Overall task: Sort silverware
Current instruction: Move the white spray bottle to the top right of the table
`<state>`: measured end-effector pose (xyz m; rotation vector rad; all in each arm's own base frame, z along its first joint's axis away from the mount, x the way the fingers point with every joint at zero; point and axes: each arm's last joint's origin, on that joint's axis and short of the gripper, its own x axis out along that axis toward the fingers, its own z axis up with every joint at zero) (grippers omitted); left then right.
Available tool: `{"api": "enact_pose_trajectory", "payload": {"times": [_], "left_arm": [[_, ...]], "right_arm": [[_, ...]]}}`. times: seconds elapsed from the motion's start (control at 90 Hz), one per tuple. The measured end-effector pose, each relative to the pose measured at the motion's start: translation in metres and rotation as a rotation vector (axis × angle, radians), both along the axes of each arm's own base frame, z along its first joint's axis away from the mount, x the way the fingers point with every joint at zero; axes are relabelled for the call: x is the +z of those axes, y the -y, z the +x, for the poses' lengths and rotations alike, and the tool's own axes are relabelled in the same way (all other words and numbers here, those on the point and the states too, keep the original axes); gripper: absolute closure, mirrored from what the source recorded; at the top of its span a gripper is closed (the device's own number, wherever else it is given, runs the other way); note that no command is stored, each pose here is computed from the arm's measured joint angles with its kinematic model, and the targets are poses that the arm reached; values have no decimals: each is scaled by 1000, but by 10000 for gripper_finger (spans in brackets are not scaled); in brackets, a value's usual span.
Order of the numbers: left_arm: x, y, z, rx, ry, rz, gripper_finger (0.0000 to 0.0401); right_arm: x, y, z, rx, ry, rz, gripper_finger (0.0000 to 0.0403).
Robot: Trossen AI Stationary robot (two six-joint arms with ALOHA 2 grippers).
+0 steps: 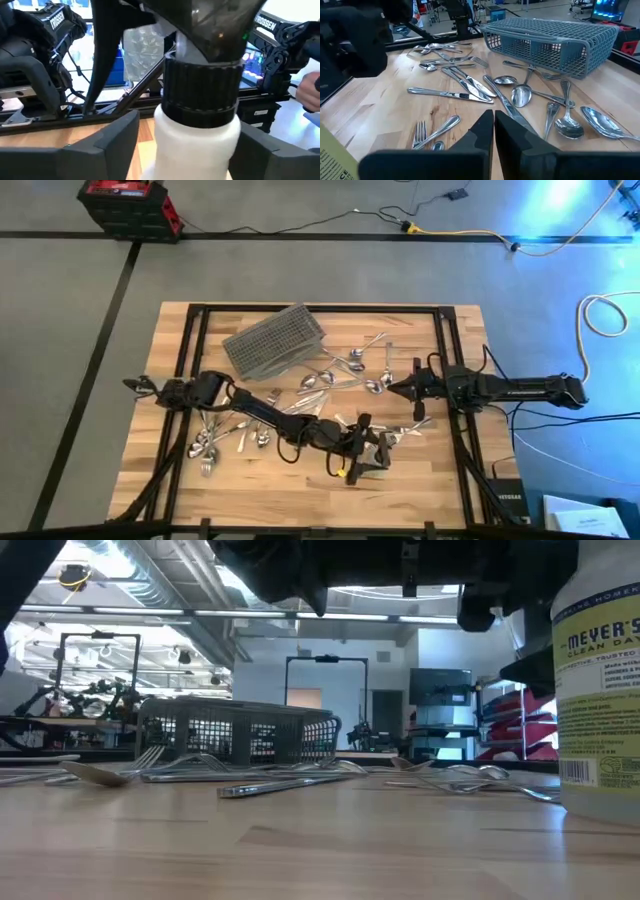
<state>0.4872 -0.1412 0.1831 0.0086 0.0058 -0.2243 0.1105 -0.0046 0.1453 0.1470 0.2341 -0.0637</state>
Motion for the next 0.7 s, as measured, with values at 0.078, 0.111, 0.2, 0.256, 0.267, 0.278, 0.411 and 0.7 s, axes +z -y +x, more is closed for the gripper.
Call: {"api": "enact_pose_trajectory", "payload": {"times": [0.078, 0.111, 0.2, 0.256, 0.267, 0.278, 0.411, 0.7], "left_arm": [[0, 0, 0, -2, 1, 0, 197], [0, 0, 0, -9, 3, 0, 208], [0, 0, 0, -24, 3, 1, 235], [0, 1, 0, -25, 3, 1, 248], [0, 1, 0, -25, 3, 1, 250], [0, 1, 0, -25, 3, 1, 251], [0, 1, 0, -25, 4, 2, 255], [1, 0, 0, -25, 11, -2, 251]], "right_arm": [[0, 0, 0, 0, 0, 0, 402], [0, 0, 0, 0, 0, 0, 402], [0, 0, 0, 0, 0, 0, 402], [0, 0, 0, 0, 0, 0, 402], [0, 0, 0, 0, 0, 0, 402], [0, 0, 0, 0, 0, 0, 402], [0, 0, 0, 0, 0, 0, 402], [0, 0, 0, 0, 0, 0, 402]]}}
